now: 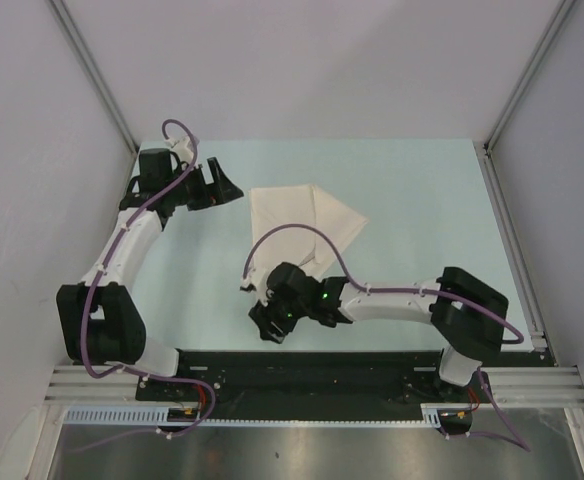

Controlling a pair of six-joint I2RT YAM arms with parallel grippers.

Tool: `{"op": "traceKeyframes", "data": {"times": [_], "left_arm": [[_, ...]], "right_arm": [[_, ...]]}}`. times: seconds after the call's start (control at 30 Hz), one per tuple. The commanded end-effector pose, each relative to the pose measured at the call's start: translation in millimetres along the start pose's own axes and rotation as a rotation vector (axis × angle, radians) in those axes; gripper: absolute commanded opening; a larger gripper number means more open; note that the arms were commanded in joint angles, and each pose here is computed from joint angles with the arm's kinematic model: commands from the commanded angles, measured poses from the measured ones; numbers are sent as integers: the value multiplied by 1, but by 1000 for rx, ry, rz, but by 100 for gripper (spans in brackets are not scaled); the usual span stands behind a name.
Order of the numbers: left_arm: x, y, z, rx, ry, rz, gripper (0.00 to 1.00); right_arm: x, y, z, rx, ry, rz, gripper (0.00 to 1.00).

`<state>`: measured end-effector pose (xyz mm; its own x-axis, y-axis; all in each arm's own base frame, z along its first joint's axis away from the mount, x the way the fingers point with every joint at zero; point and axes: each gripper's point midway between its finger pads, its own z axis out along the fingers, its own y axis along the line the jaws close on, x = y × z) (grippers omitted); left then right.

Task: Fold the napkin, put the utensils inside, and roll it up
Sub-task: Fold the napkin

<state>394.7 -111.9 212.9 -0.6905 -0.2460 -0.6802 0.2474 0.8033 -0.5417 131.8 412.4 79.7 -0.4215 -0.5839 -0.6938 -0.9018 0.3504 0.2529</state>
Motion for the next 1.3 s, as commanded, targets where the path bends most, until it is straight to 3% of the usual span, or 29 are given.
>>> {"op": "traceKeyframes", "data": {"times": [0.0,0.33,0.47,1.27], "left_arm": [[-10,-14,-5,76,-34,3,94],[-9,-9,-2,61,-31,-2,93],[-10,-10,-3,68,-32,-1,94],[-12,-18,-7,102,-40,-4,94]], "right_arm": [[-11,2,14,112,-9,-96,60],[-18,16,20,213,-17,-213,64],[-19,15,18,229,-17,-228,72],[19,-7,56,219,92,-199,61]]}}
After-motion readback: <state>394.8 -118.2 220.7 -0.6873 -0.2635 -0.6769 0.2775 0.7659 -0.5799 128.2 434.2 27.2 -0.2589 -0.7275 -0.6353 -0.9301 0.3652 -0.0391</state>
